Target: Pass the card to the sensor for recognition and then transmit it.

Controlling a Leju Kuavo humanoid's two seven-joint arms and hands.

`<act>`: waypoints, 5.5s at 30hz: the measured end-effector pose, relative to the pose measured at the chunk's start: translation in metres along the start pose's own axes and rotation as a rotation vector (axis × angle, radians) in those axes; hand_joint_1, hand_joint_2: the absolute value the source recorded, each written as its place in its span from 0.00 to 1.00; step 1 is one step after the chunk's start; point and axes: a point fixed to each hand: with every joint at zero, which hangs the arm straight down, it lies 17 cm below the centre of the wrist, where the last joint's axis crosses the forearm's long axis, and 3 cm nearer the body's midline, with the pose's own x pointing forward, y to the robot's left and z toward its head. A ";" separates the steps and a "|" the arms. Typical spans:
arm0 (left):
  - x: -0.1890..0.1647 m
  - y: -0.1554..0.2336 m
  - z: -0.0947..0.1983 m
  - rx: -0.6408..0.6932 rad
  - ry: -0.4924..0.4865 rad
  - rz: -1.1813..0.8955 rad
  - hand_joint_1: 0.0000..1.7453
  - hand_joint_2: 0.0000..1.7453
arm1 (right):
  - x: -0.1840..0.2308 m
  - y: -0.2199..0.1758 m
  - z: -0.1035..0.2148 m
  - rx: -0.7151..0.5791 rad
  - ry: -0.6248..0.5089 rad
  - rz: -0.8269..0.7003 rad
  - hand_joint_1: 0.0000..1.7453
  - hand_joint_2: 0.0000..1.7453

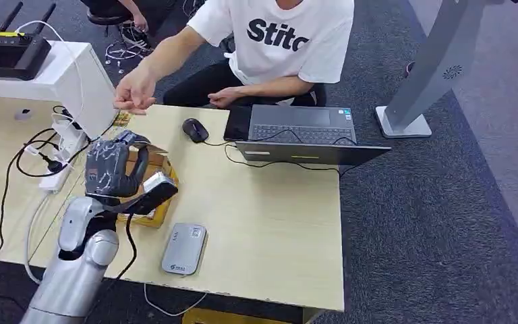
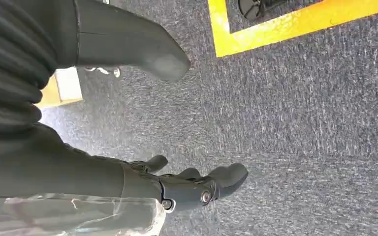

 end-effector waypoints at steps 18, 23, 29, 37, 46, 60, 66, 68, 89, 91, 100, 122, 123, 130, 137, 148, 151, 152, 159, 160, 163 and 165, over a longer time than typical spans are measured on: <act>0.047 -0.141 0.090 -0.445 -0.040 0.036 1.00 1.00 | -0.005 0.005 0.003 0.000 0.010 0.010 0.00 1.00; 0.031 -0.158 0.110 -0.501 -0.004 -0.012 1.00 1.00 | -0.007 0.007 0.004 0.003 0.015 0.015 0.00 1.00; 0.008 -0.161 0.120 -0.507 0.034 -0.129 1.00 1.00 | -0.007 0.010 0.006 0.007 0.016 0.015 0.00 1.00; -0.014 -0.157 0.124 -0.500 0.070 -0.221 1.00 1.00 | -0.009 0.010 0.006 0.007 0.022 0.018 0.00 1.00; -0.018 -0.154 0.123 -0.491 0.076 -0.236 1.00 1.00 | -0.009 0.011 0.007 0.009 0.021 0.026 0.00 1.00; -0.025 -0.145 0.114 -0.454 0.103 -0.220 1.00 1.00 | -0.007 0.015 0.009 0.014 0.007 0.055 0.00 1.00; -0.026 -0.149 0.116 -0.463 0.108 -0.214 1.00 1.00 | -0.007 0.016 0.009 0.015 0.007 0.060 0.00 1.00; -0.025 -0.151 0.117 -0.468 0.109 -0.210 1.00 1.00 | -0.007 0.016 0.009 0.015 0.006 0.061 0.00 1.00; -0.016 -0.162 0.119 -0.477 0.108 -0.152 1.00 1.00 | -0.006 0.018 0.010 0.018 -0.003 0.073 0.00 1.00; -0.020 -0.157 0.117 -0.462 0.118 -0.147 1.00 1.00 | -0.006 0.019 0.011 0.020 -0.002 0.073 0.00 1.00; -0.050 -0.071 0.064 -0.260 0.141 -0.196 1.00 1.00 | -0.009 0.020 0.011 0.022 -0.006 0.074 0.00 1.00; -0.104 0.005 0.018 -0.160 0.106 -0.453 1.00 1.00 | 0.001 0.024 0.012 0.036 -0.049 0.150 0.00 1.00; -0.103 0.002 0.018 -0.167 0.101 -0.459 1.00 1.00 | 0.001 0.024 0.012 0.035 -0.049 0.157 0.00 1.00; -0.102 -0.013 0.022 -0.163 0.123 -0.467 0.00 1.00 | 0.000 0.023 0.012 0.030 -0.046 0.176 0.00 1.00; -0.094 -0.006 0.014 -0.104 0.163 -0.429 0.00 1.00 | 0.000 0.023 0.012 0.029 -0.046 0.173 0.00 1.00; -0.066 0.018 0.022 -0.068 0.107 -0.247 0.00 1.00 | -0.005 0.020 0.012 0.019 -0.026 0.139 0.00 1.00; -0.058 0.008 0.049 -0.119 0.063 -0.199 0.00 1.00 | -0.008 0.020 0.012 0.017 -0.018 0.129 0.00 1.00; -0.057 0.005 0.058 -0.136 0.054 -0.179 0.00 1.00 | -0.009 0.019 0.011 0.017 -0.014 0.126 0.00 1.00; -0.059 0.003 0.113 -0.241 0.059 -0.127 0.00 1.00 | -0.015 0.019 0.011 0.018 0.010 0.104 0.00 1.00; -0.061 0.006 0.120 -0.250 0.061 -0.128 0.00 1.00 | -0.016 0.019 0.011 0.018 0.013 0.103 0.00 1.00; -0.069 0.018 0.134 -0.261 0.065 -0.153 0.00 1.00 | -0.018 0.019 0.011 0.018 0.020 0.098 0.00 1.00; -0.073 0.023 0.140 -0.272 0.072 -0.174 0.00 1.00 | -0.019 0.019 0.012 0.018 0.025 0.098 0.00 1.00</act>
